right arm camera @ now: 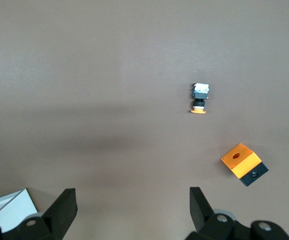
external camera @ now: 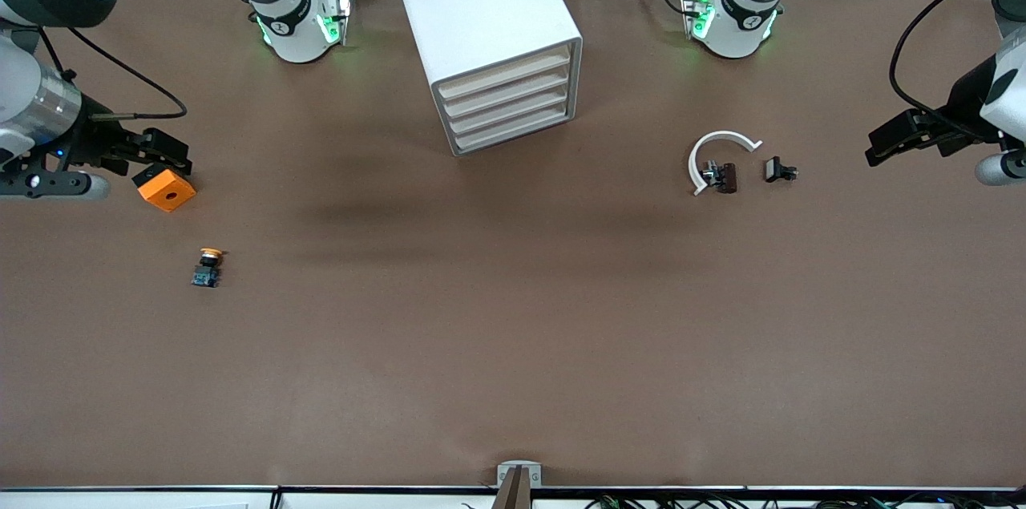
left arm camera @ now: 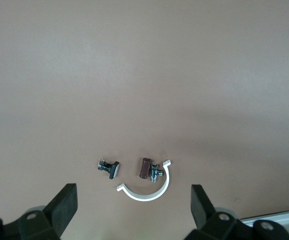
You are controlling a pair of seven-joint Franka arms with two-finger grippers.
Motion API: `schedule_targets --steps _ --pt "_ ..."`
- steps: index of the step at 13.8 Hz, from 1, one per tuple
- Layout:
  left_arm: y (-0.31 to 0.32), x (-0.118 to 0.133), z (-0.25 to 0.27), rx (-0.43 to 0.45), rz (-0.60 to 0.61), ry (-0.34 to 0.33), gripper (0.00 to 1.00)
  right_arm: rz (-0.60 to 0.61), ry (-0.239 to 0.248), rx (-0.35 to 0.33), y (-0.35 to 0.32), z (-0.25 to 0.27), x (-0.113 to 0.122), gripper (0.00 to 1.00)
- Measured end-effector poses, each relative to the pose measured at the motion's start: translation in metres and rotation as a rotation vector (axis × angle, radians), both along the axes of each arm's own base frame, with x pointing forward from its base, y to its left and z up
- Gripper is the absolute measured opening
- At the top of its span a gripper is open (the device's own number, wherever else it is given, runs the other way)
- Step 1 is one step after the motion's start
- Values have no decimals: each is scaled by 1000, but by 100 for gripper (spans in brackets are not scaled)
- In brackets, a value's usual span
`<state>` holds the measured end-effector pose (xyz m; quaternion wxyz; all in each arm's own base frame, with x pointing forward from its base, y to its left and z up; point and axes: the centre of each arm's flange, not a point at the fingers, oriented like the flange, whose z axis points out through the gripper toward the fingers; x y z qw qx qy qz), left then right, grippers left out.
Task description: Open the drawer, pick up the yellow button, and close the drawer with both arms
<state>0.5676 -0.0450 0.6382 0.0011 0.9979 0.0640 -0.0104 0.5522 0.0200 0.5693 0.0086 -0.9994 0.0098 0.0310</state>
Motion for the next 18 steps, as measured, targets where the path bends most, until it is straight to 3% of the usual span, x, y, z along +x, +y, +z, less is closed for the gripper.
schedule_targets --steps 9,18 --pt "-5 -44 8 27 -67 21 100 -39 -57 1 -20 43 1 100" --pt "1 -38 -7 26 -66 38 100 -73 -85 3 -38 56 2 100"
